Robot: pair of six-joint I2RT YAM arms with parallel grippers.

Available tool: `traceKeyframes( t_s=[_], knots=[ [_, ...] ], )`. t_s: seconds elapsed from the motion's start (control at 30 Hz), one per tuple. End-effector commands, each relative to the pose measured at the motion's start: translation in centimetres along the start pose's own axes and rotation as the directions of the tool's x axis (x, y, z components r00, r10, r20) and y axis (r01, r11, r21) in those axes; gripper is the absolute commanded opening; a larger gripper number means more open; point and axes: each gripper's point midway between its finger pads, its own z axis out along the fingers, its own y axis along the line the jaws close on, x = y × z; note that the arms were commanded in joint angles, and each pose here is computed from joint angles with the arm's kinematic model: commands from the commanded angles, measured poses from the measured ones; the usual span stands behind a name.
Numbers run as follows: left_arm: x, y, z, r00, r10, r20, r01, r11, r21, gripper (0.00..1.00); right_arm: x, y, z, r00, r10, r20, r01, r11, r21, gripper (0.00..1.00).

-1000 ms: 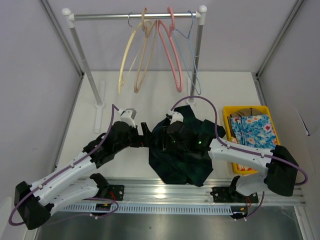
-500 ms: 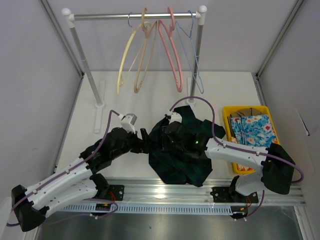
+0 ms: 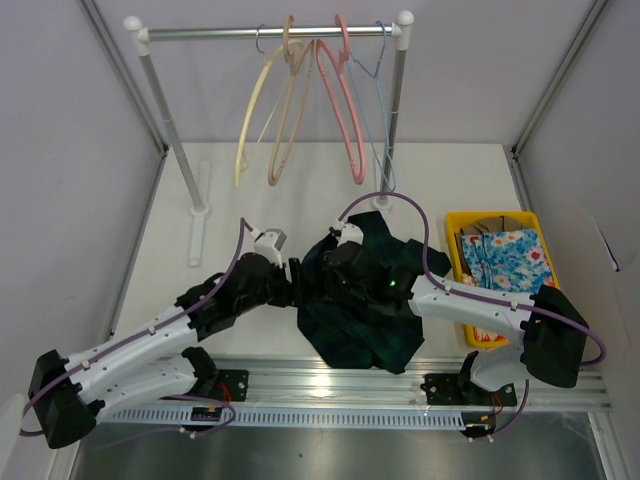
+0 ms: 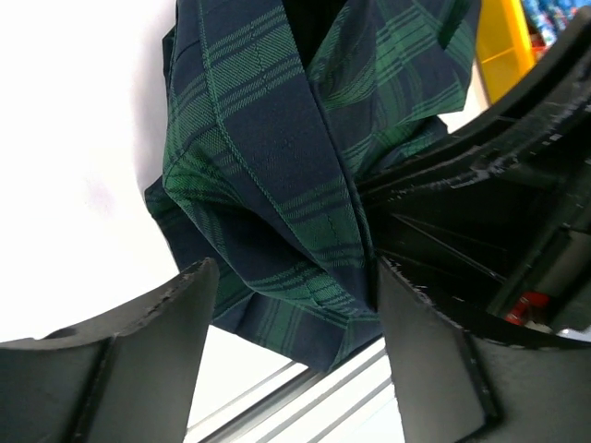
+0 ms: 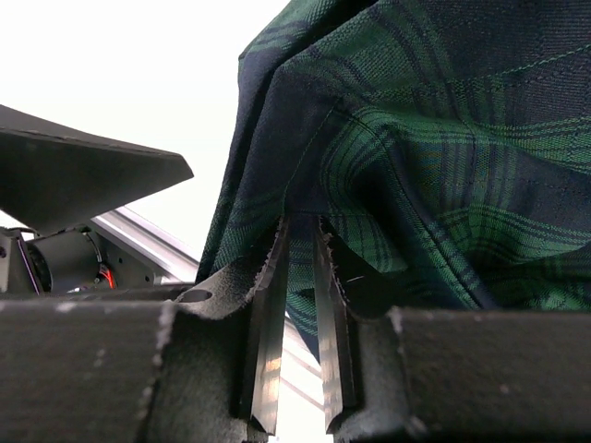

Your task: Place the skirt on the hanger

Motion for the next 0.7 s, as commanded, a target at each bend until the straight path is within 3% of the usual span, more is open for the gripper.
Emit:
traceKeyframes(
  t_s=[0.0, 0.2, 0.27, 0.5, 0.67],
  knots=[
    [-2.2, -1.6, 0.1, 0.998, 0.013, 0.057, -0.014, 1.0, 0.025, 0.71, -2.4, 1.6, -0.4, 0.997, 0.032, 0.065, -0.03, 0.999, -0.035, 0.21],
    [-2.5, -1.7, 0.2, 0.998, 0.022, 0.056, -0.023, 1.0, 0.011, 0.56, -2.3, 1.3, -0.2, 0.997, 0.038, 0.063, -0.037, 0.999, -0.026, 0.21],
    [-2.4, -1.8, 0.3, 0.998, 0.026, 0.052, -0.027, 1.0, 0.01, 0.45, -2.2, 1.3, -0.1, 0.997, 0.037, 0.062, -0.035, 0.999, -0.024, 0.2],
    [-2.1, -2.2, 0.6, 0.999, 0.04, 0.036, -0.041, 0.999, 0.024, 0.25, -2.4, 0.7, -0.1, 0.997, 0.043, 0.07, -0.043, 0.999, -0.004, 0.2],
    [-1.6, -2.0, 0.6, 0.999, 0.043, 0.02, -0.044, 0.999, 0.019, 0.01, -3.3, -0.5, -0.4, 0.994, 0.048, 0.099, -0.052, 0.998, 0.039, 0.24]
  ],
)
